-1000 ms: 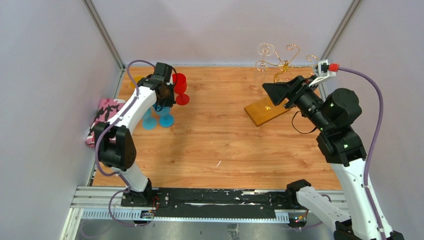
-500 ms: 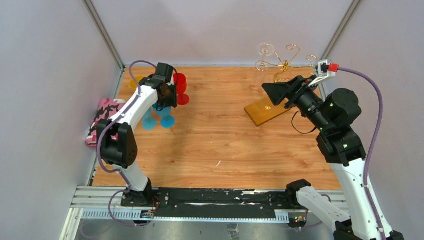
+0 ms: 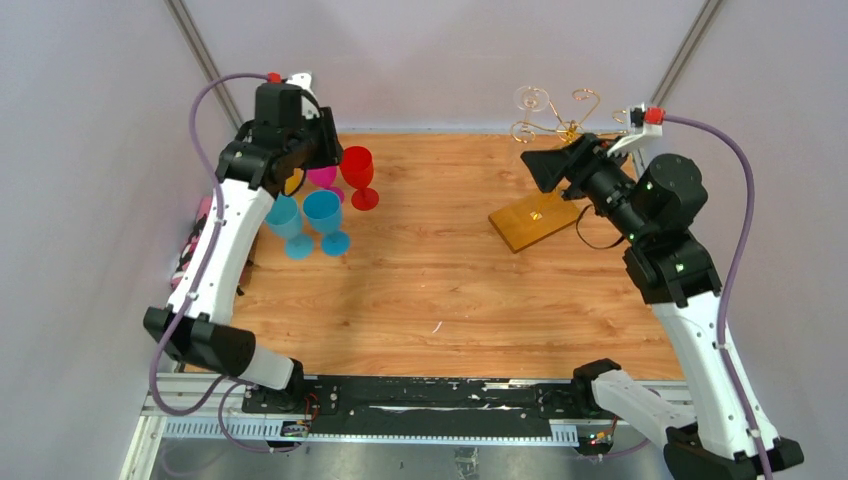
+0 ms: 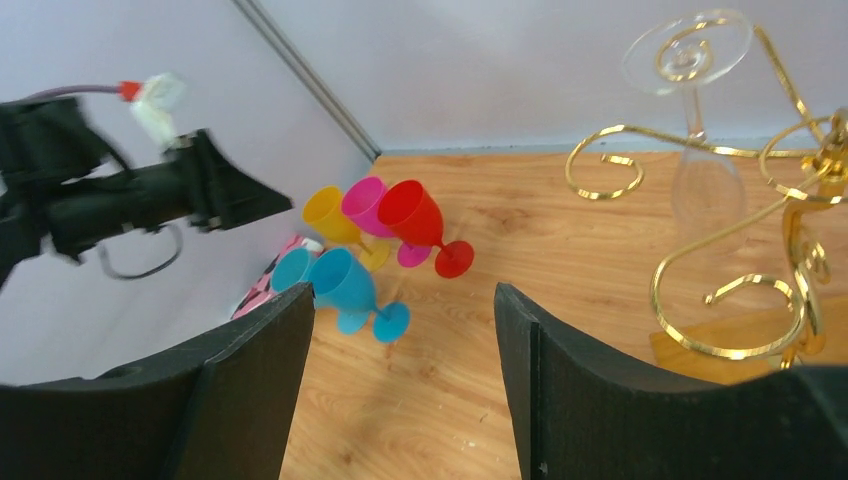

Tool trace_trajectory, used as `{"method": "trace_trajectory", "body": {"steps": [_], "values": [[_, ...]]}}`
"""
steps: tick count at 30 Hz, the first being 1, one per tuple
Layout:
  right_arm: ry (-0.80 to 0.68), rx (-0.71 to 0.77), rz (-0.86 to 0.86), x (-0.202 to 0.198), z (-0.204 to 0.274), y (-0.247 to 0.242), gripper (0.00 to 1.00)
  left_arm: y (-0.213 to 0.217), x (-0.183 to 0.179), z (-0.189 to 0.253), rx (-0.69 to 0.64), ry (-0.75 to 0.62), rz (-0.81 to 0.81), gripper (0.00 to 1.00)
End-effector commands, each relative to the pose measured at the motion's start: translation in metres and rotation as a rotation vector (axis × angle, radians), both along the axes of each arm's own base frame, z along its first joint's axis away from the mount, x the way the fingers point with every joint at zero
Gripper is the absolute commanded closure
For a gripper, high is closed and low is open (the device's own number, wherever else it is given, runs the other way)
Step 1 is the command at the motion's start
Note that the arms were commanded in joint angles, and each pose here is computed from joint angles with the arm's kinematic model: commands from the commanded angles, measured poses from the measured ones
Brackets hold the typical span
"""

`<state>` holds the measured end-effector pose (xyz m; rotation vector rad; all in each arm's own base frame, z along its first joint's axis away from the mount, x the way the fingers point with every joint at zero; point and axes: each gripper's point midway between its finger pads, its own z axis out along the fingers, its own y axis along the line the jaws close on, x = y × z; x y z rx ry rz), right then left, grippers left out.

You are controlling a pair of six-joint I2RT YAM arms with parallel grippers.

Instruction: Take the wine glass off the wine glass rack

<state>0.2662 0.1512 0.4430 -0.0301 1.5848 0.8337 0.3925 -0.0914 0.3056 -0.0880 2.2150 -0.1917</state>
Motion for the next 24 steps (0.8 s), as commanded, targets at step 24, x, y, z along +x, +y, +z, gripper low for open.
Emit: {"method": "trace_trajectory", "body": {"steps": [24], "values": [[0.215, 0.062, -0.178, 0.186, -0.037, -0.046, 0.46, -0.082, -0.097, 0.146, -0.508, -0.617, -0.509, 0.46]]}}
